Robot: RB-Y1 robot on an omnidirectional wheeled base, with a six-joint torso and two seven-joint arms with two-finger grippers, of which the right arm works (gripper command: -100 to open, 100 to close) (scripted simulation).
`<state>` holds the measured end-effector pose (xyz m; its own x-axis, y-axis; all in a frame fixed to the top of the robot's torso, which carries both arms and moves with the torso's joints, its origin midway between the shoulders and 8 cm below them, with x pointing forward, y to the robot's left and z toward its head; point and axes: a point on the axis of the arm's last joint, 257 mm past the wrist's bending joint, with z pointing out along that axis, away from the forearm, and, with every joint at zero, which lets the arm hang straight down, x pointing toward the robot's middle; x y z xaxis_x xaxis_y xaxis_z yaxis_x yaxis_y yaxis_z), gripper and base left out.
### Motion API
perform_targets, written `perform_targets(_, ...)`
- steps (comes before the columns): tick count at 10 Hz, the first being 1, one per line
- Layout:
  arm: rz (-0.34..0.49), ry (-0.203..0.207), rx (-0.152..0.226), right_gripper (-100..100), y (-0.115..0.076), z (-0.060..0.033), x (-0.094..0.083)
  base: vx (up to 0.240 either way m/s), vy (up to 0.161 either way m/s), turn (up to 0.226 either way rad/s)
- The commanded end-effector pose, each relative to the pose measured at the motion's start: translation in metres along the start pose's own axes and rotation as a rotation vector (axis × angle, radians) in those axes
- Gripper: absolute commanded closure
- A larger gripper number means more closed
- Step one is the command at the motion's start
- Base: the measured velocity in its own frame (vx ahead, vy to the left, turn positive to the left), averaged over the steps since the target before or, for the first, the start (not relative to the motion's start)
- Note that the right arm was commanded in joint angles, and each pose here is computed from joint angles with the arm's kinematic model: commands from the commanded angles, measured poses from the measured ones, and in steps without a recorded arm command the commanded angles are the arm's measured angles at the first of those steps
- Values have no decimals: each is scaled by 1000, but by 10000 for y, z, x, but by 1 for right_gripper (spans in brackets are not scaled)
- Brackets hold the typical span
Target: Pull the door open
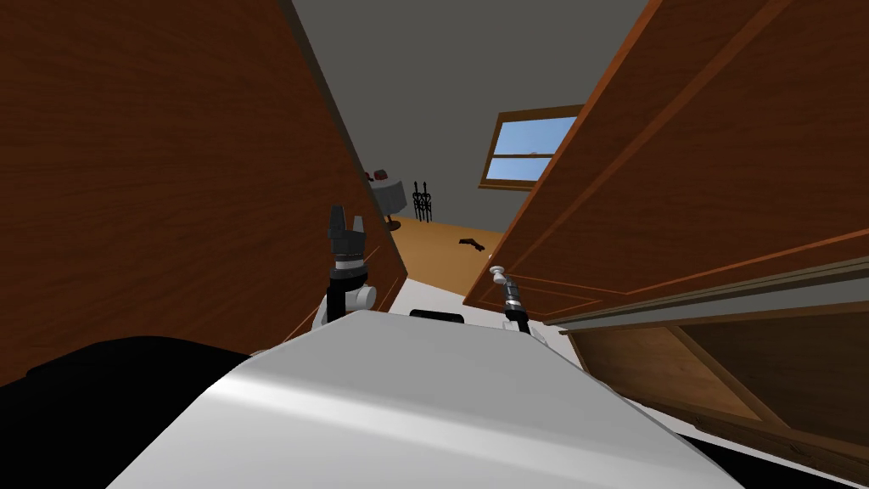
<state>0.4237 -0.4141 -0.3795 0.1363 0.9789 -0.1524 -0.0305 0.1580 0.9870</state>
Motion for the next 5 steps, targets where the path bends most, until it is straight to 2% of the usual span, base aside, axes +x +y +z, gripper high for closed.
perform_targets(1, 35, 24, -2, 100, 16, -7, 187, -14, -4, -7)
perform_targets(2, 87, 20, -6, 100, 35, 14, 190, -20, -8, 45)
perform_targets(3, 87, 20, -6, 100, 35, 14, 190, -24, -14, 37)
perform_targets(5, 173, 10, -4, 100, 35, 35, 189, -52, -33, 77)
